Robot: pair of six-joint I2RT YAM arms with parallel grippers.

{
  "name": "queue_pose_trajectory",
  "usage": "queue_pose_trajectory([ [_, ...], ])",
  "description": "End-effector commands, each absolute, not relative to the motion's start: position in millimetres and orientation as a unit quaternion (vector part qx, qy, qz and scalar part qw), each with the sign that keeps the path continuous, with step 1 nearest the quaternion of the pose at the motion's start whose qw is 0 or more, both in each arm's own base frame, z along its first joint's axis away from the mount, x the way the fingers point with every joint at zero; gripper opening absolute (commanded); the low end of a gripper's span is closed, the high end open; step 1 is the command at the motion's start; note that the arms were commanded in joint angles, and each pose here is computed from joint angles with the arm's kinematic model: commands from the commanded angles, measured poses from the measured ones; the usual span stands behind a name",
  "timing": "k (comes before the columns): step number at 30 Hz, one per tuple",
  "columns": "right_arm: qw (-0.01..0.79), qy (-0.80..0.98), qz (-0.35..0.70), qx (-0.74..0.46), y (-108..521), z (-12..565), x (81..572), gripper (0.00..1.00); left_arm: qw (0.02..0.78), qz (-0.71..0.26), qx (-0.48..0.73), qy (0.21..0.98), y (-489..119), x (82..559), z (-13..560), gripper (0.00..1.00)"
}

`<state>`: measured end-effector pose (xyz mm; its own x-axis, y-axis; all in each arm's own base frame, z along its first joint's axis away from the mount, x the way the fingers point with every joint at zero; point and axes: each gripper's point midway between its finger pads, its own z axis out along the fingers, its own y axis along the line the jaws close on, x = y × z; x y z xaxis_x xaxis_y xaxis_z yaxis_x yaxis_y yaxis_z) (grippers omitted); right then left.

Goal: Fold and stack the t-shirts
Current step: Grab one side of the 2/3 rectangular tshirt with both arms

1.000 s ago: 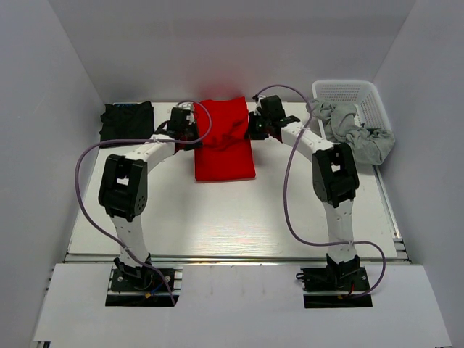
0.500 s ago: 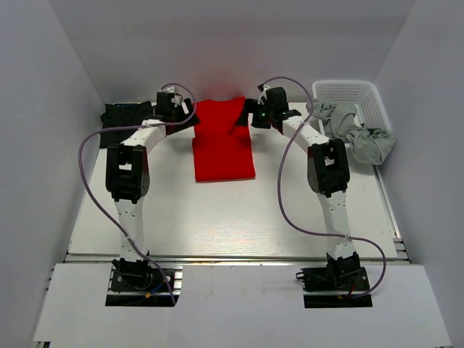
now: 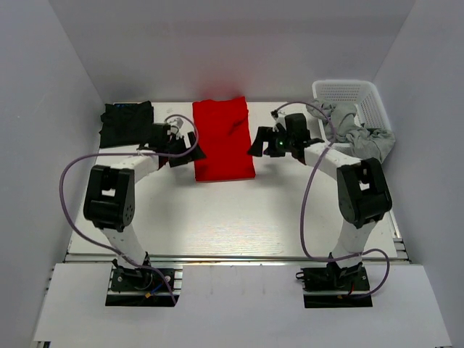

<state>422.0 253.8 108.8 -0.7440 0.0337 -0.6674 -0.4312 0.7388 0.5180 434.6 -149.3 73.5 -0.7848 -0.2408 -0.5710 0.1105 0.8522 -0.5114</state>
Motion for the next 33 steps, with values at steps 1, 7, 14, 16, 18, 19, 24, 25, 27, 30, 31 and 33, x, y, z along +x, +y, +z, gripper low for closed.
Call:
queue_pose_trajectory([
  [1, 0.337, 0.862, 0.359, -0.119, 251.4, 101.9, 403.4, 0.9, 0.356, -0.298, 0.001, 0.886, -161.8, 408.8, 94.5, 1.0],
  [7, 0.301, 0.873, 0.368, -0.107, 249.3, 67.7, 379.7, 0.9, 0.338, -0.229, 0.004, 0.913, -149.7, 386.4, 68.0, 1.0],
  [14, 0.259, 0.881, 0.384, -0.1, 258.5, 40.2, 371.0, 0.9, 0.299, -0.22, 0.02, 0.928, -159.9, 365.9, 34.3, 0.78],
  [16, 0.252, 0.881, 0.386, -0.102, 261.1, 35.3, 367.9, 0.9, 0.292, -0.22, 0.023, 0.931, -162.7, 362.0, 27.1, 0.7],
  [18, 0.248, 0.884, 0.384, -0.101, 261.2, 29.2, 365.9, 0.9, 0.279, -0.221, 0.023, 0.934, -163.1, 357.8, 16.5, 0.63],
  [19, 0.246, 0.884, 0.384, -0.102, 262.4, 28.5, 365.3, 0.89, 0.279, -0.221, 0.023, 0.934, -162.7, 356.5, 14.6, 0.56],
  [24, 0.229, 0.889, 0.382, -0.107, 266.2, 16.0, 360.8, 0.71, 0.272, -0.214, 0.015, 0.938, -159.8, 353.4, 7.8, 0.46],
  [25, 0.227, 0.89, 0.381, -0.106, 266.1, 14.2, 359.2, 0.66, 0.272, -0.214, 0.015, 0.938, -159.8, 353.4, 7.8, 0.41],
  [27, 0.224, 0.891, 0.381, -0.106, 266.1, 11.0, 356.3, 0.49, 0.268, -0.213, 0.015, 0.939, -158.9, 350.2, 4.9, 0.38],
  [30, 0.228, 0.892, 0.376, -0.105, 265.4, 11.1, 357.8, 0.26, 0.272, -0.219, 0.017, 0.937, -161.3, 352.9, 4.5, 0.26],
  [31, 0.231, 0.89, 0.377, -0.108, 266.8, 12.6, 357.9, 0.2, 0.273, -0.217, 0.021, 0.937, -160.9, 353.0, 4.3, 0.16],
  [33, 0.237, 0.887, 0.38, -0.11, 268.7, 17.3, 361.2, 0.08, 0.278, -0.217, 0.026, 0.935, -162.2, 358.9, 6.6, 0.06],
])
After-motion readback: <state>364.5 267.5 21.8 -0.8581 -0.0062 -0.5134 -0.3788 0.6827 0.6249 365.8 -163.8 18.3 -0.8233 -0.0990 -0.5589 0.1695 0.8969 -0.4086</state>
